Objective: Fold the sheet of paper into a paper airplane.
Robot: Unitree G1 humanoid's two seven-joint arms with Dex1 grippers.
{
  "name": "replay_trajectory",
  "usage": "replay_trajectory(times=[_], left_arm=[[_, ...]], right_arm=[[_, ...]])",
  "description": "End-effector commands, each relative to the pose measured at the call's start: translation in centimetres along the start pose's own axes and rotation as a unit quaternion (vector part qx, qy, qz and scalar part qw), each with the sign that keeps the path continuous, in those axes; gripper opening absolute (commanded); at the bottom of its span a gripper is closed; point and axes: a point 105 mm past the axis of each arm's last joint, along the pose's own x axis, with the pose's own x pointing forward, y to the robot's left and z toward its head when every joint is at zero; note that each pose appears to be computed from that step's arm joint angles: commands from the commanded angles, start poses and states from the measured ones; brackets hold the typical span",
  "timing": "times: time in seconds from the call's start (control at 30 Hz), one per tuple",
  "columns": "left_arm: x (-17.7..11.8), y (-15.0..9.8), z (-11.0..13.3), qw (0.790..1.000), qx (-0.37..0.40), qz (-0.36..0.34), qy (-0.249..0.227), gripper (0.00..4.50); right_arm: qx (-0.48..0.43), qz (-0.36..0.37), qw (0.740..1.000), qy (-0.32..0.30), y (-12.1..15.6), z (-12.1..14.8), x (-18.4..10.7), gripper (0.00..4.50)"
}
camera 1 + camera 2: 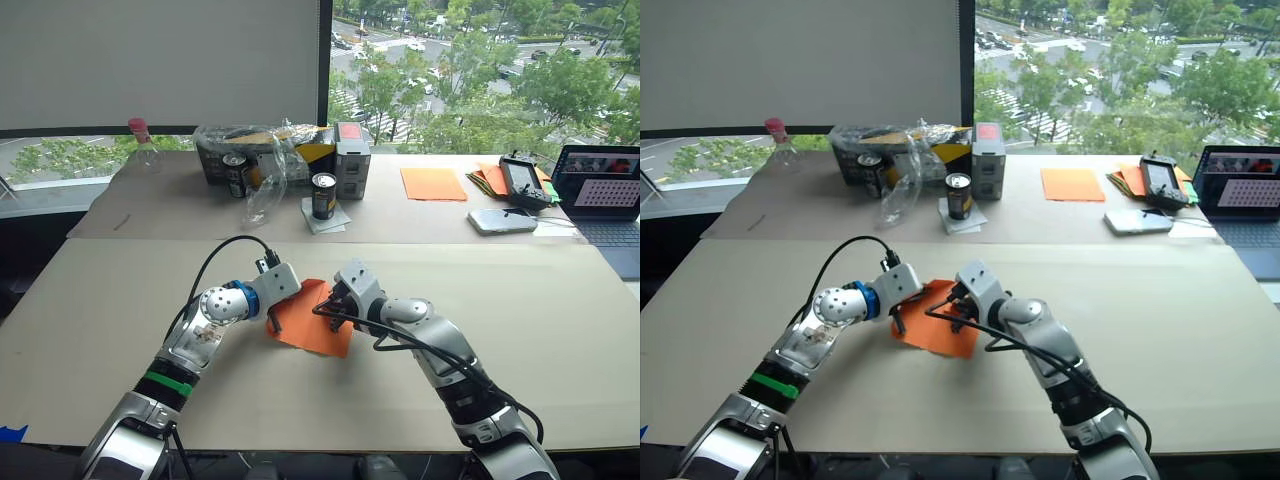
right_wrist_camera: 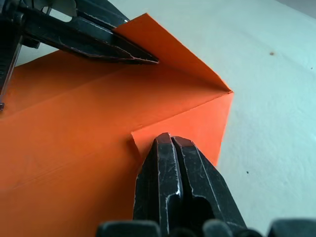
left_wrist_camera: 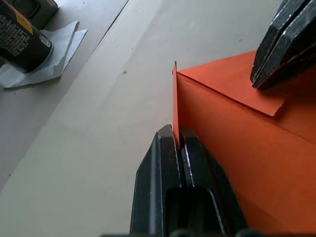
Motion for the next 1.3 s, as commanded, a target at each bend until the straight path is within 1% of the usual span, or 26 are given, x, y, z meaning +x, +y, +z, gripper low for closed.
replay_trajectory(times=[0.03, 0.17, 0.37, 0.47, 0.6, 0.63, 0.67, 0.73, 0.83, 1.0, 1.17, 1.3], left_arm=[[-0.6, 0.2, 0.9, 1.000, -0.014, -0.005, -0.021, 1.21], [-0.5, 0.0, 1.3, 1.000, -0.010, 0.000, -0.028, 2.57], [-0.6, 1.1, 2.3, 0.998, 0.000, 0.038, -0.049, 2.57], [-0.6, 1.1, 2.8, 0.997, -0.005, 0.040, -0.063, 2.57], [-0.5, 0.5, 2.9, 0.997, -0.008, 0.030, -0.069, 2.57], [-0.4, 0.2, 2.8, 0.997, -0.010, 0.024, -0.068, 2.03], [-0.4, -0.1, 2.7, 0.998, -0.010, 0.018, -0.067, 1.83], [-0.3, -0.5, 2.5, 0.998, -0.010, 0.009, -0.062, 1.09], [-0.3, -0.8, 2.4, 0.998, -0.010, 0.003, -0.061, 0.10], [-0.3, -1.4, 2.5, 0.998, 0.004, -0.008, -0.058, 0.05], [0.1, -2.9, 0.5, 0.998, 0.049, -0.034, -0.004, 0.05], [0.3, -2.9, 0.4, 0.998, 0.049, -0.029, 0.003, 0.05]], right_arm=[[-0.004, 0.004, 1.000, -0.015, 0.2, 0.5, 0.0, 0.00], [-0.002, 0.006, 1.000, -0.011, 0.3, 0.2, 0.2, 0.00], [-0.006, 0.009, 1.000, -0.010, 0.5, 0.0, 0.2, 0.00], [-0.006, 0.009, 1.000, -0.011, 0.6, 0.0, 0.3, 0.00], [-0.007, 0.009, 1.000, -0.012, 0.6, 0.1, 0.3, 0.00], [-0.008, 0.008, 1.000, -0.012, 0.6, 0.1, 0.3, 0.00], [-0.008, 0.008, 1.000, -0.012, 0.5, 0.2, 0.3, 0.00], [-0.009, 0.006, 1.000, -0.013, 0.5, 0.2, 0.3, 0.00], [-0.011, 0.000, 1.000, -0.014, 0.2, 0.4, 0.1, 0.00], [-0.019, -0.014, 1.000, -0.019, -0.4, 0.9, -0.3, 0.00], [-0.018, -0.024, 0.999, -0.039, -0.8, 2.1, -0.9, 0.00], [-0.021, -0.050, 0.996, -0.070, -1.7, 3.6, -1.3, 0.00]])
